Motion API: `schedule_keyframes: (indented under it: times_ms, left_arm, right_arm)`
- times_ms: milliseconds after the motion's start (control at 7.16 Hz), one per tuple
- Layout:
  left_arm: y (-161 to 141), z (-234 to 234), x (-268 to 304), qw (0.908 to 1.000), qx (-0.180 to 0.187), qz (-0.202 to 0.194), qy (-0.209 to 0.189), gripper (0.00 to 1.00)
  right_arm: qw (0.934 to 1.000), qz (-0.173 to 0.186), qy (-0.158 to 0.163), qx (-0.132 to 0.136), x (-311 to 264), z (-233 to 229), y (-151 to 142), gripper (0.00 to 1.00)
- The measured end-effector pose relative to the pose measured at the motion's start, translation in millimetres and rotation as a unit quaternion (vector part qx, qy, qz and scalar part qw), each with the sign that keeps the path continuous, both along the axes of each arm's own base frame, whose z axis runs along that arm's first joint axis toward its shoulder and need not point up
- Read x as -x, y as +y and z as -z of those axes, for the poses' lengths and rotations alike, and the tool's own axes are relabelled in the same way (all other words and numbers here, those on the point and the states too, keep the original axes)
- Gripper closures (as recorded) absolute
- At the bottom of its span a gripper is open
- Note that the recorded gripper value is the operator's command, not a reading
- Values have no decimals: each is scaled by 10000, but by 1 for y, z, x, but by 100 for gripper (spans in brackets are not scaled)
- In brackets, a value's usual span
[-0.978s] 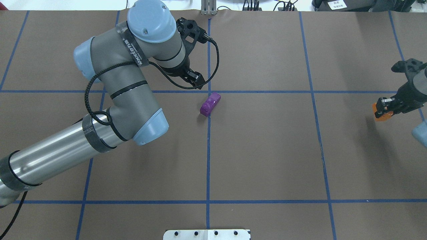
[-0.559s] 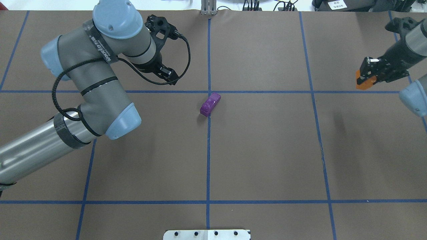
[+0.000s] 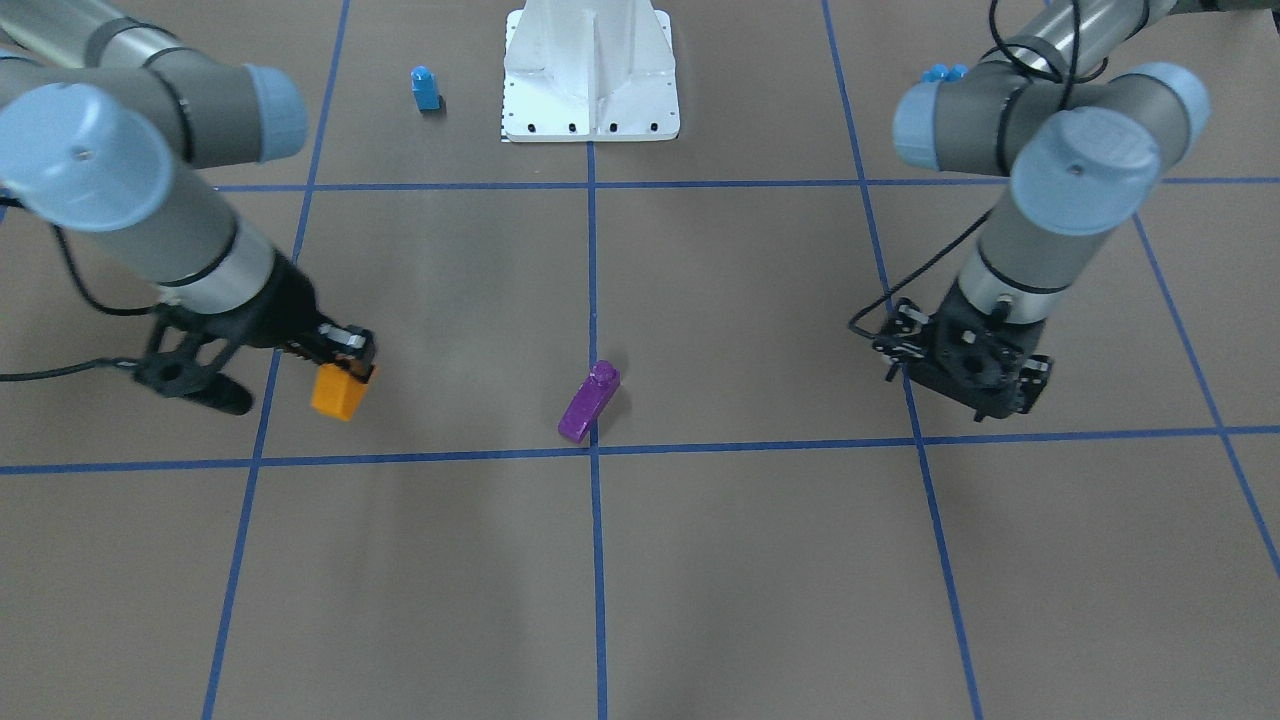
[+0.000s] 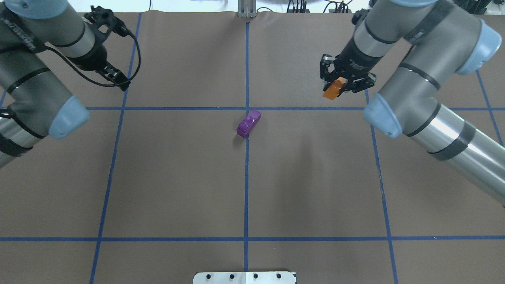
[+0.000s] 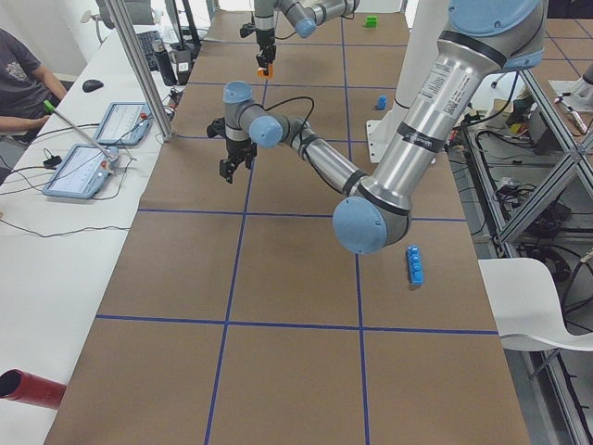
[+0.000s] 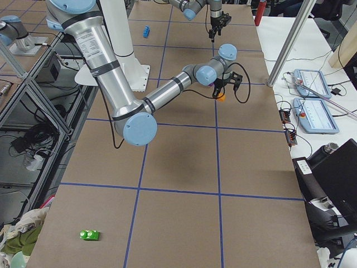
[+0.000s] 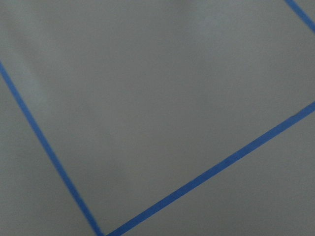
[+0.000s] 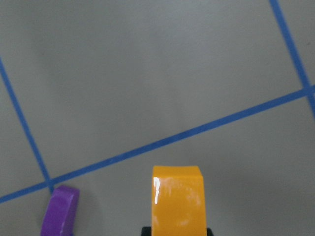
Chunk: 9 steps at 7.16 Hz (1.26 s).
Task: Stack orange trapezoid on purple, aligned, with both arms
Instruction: 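Carry the orange block over the purple block while the left arm withdraws, then lower the orange block onto the purple block, aligning it with the right gripper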
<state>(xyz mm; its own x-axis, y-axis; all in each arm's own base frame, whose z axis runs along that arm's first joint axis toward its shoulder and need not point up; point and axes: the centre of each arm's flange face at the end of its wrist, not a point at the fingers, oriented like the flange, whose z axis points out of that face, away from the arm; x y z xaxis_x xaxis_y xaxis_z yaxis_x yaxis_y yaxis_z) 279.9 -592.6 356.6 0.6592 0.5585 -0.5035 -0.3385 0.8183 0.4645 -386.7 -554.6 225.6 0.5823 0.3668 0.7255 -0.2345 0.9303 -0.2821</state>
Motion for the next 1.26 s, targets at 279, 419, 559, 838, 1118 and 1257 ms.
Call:
schedule_keyframes:
  times_ms: [279, 419, 559, 838, 1118, 1257]
  left_arm:
    - [6, -72, 91, 9998, 79, -85, -155, 0]
    - [11, -101, 126, 9996, 138, -81, -225, 0]
    - [14, -119, 150, 9995, 148, -92, -280, 0]
    - [19, -144, 179, 9991, 206, -70, -368, 0]
    - [21, -151, 188, 9989, 245, -33, -391, 0]
    - [21, -153, 188, 9989, 253, -35, -399, 0]
  right_arm:
    - [9993, 60, 297, 209, 74, 78, 15, 100]
    - [9976, -132, 355, 579, 104, 97, 16, 100]
    - [9955, -317, 318, 836, 128, 103, 15, 100]
    - [9928, -477, 271, 1068, 166, 105, 6, 100]
    - [9884, -648, 348, 1330, 179, 101, -2, 100]
    - [9843, -781, 391, 1532, 184, 97, 0, 100]
